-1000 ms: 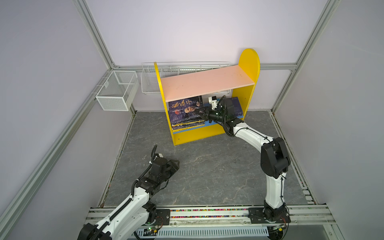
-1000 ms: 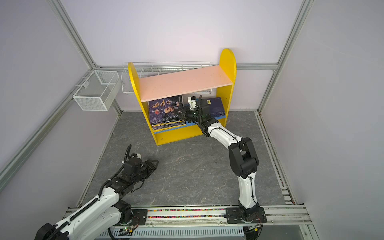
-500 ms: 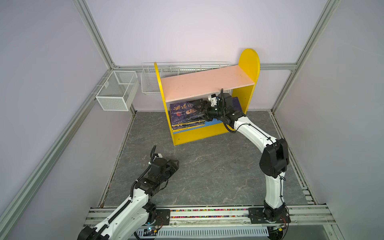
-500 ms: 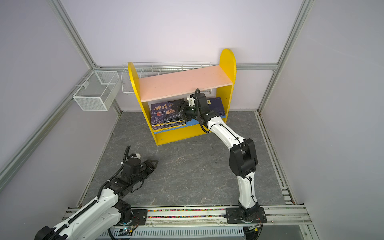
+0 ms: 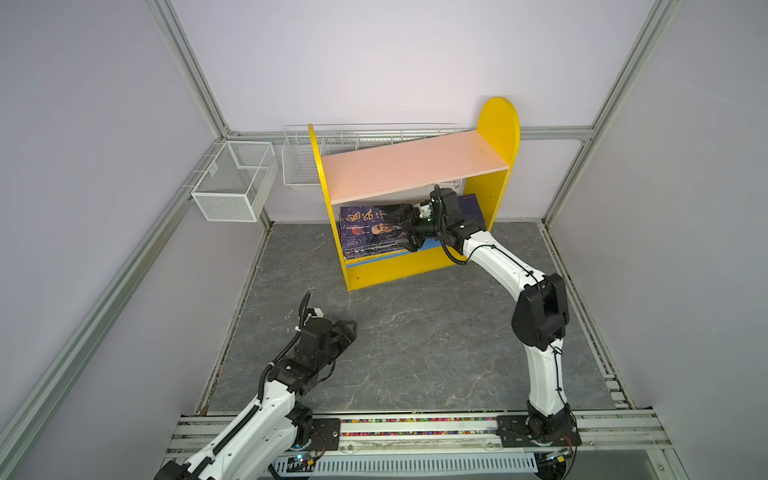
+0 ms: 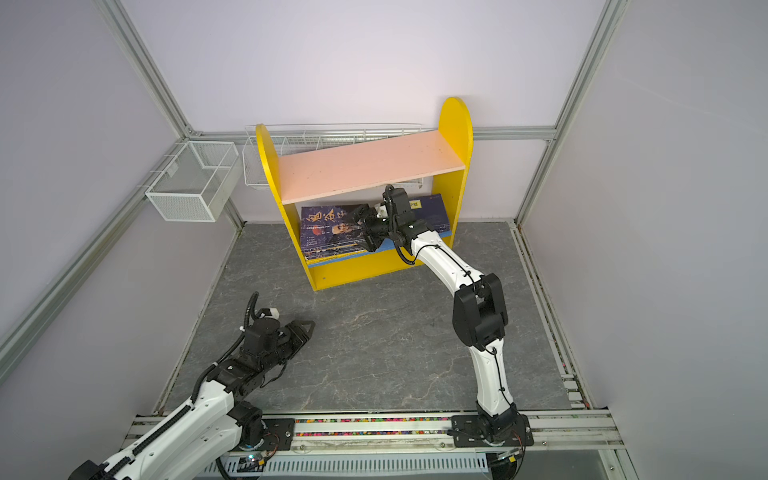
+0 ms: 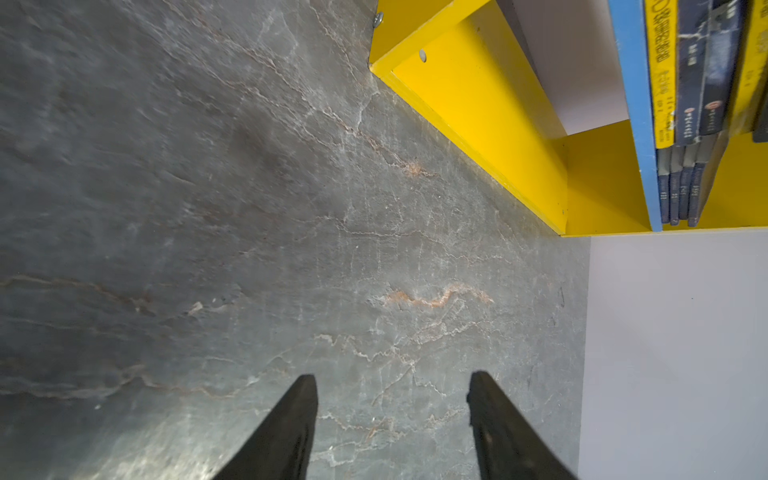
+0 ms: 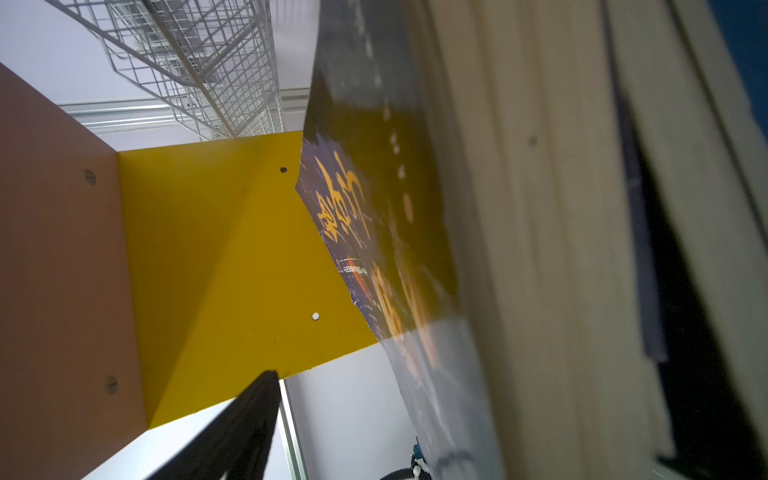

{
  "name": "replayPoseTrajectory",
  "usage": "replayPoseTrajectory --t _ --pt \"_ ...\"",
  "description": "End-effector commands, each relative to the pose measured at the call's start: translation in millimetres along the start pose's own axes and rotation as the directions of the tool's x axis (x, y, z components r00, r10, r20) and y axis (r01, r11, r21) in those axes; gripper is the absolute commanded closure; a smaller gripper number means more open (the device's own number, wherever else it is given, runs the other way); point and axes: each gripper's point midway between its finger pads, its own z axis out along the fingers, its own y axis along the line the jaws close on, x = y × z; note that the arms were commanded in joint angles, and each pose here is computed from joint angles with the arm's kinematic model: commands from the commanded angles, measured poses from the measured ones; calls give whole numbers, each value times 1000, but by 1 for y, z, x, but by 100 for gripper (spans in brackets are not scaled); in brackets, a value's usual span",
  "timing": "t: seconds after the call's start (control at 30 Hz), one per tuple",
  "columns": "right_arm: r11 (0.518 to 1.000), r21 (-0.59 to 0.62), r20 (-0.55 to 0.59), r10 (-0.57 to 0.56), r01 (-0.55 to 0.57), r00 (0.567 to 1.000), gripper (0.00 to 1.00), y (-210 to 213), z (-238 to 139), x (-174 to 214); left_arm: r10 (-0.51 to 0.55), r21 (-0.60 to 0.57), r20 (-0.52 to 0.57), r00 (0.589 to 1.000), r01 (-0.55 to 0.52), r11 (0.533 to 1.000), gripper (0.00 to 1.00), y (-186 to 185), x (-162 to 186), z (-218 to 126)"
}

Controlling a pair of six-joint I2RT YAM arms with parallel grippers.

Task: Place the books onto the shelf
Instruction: 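Push the purple book square on the stack with the right gripper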

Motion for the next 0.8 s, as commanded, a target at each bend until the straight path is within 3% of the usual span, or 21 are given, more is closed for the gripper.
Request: replayPoseTrajectory --t 0.0,0.77 --pt "994 11 -16 107 -106 994 11 -10 2 4 -11 -25 14 1000 11 1000 41 8 -1 -2" --pt "992 81 -4 97 -96 995 6 -26 -16 3 -10 -16 14 1000 10 1000 41 6 -1 -1"
